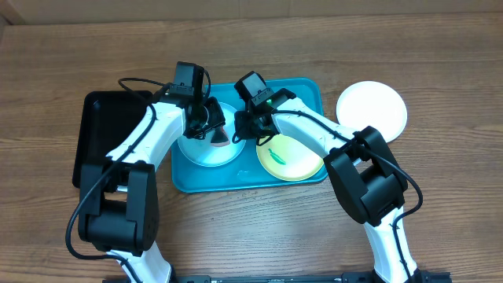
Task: Clean dirty plates on tray and stack at the side
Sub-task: 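Scrub the light-blue plate with the sponge while the right gripper holds it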
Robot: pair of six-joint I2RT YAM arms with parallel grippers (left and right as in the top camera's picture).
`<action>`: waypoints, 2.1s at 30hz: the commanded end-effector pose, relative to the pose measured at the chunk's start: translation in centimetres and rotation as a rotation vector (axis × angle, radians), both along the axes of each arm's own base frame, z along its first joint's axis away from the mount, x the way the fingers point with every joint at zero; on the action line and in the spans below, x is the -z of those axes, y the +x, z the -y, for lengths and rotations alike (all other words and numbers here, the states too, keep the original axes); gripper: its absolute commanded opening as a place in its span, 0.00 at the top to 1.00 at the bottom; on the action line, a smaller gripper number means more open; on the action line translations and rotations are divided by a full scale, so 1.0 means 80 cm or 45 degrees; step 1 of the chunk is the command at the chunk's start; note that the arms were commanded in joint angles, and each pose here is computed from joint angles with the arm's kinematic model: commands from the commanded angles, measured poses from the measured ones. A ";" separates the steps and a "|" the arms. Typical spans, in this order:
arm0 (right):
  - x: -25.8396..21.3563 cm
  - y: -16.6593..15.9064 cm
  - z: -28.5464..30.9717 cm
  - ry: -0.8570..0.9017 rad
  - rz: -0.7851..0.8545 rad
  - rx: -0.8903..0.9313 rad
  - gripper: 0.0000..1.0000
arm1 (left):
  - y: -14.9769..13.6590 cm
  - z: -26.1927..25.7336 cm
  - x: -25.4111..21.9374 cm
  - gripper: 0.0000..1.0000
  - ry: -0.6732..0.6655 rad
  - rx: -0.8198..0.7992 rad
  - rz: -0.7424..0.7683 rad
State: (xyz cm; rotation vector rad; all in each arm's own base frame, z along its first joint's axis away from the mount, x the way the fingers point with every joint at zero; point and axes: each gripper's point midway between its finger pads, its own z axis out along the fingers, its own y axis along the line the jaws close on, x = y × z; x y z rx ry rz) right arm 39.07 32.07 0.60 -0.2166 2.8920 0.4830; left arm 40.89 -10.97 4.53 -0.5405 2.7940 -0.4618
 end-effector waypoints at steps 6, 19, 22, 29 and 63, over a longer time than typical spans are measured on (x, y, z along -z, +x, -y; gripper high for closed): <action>0.027 -0.011 0.015 -0.085 -0.040 0.009 0.90 | -0.002 0.012 0.010 0.61 -0.048 0.024 -0.039; 0.028 -0.012 0.016 -0.088 -0.044 0.008 0.90 | 0.001 -0.021 0.028 0.96 -0.024 -0.054 -0.087; 0.028 -0.011 0.017 -0.095 -0.038 0.011 0.90 | -0.002 -0.041 0.030 0.96 -0.002 -0.069 -0.109; 0.028 -0.010 0.017 -0.094 -0.038 0.011 0.90 | -0.012 -0.090 0.039 0.96 0.220 -0.042 -0.136; 0.028 -0.011 0.018 -0.097 -0.041 0.011 0.90 | -0.018 -0.062 0.054 0.95 0.279 0.019 -0.230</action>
